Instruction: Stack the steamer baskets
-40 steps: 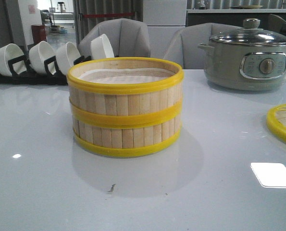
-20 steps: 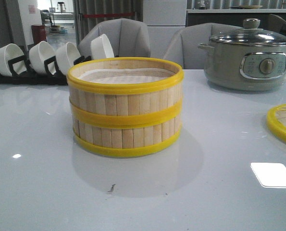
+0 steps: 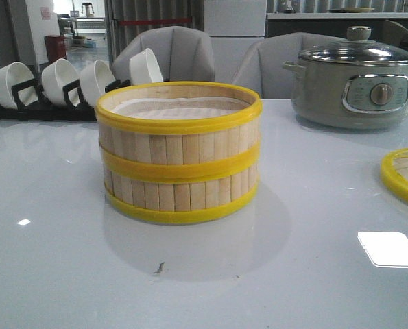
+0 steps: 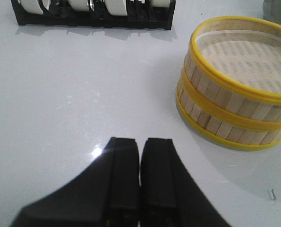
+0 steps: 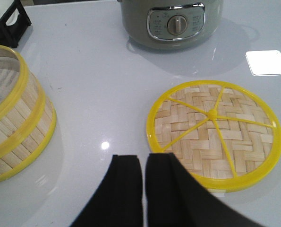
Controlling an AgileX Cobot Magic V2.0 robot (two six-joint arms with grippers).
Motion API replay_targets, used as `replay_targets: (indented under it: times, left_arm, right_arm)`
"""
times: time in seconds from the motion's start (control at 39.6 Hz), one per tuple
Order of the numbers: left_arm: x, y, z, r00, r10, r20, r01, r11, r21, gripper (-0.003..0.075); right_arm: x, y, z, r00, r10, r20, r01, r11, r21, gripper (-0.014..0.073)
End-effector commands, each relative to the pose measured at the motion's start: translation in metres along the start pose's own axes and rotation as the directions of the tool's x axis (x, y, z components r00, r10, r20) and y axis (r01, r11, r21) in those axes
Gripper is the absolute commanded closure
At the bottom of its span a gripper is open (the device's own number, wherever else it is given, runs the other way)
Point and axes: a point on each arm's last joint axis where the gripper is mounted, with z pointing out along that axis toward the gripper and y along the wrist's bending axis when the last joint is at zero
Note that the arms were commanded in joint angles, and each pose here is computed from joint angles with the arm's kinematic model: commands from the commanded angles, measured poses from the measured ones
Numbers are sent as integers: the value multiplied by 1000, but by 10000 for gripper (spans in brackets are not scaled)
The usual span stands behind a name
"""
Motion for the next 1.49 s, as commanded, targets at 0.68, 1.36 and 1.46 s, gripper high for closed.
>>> replay_targets:
  times: [0.68, 1.36, 1.46]
  left_arm:
    - [-17, -2, -5, 993, -15, 113, 14, 1000, 11, 634]
    - [-17, -2, -5, 993, -15, 113, 14, 1000, 11, 634]
    - [-17, -2, -5, 993, -15, 113, 14, 1000, 11, 634]
  right_arm:
    - [-32, -13, 75, 995, 9, -94, -2, 997, 81, 204]
    - [-66, -75, 206, 925, 102, -367, -14, 972, 235, 204]
    - [-65, -80, 215, 918, 110, -380, -17, 970, 241, 204]
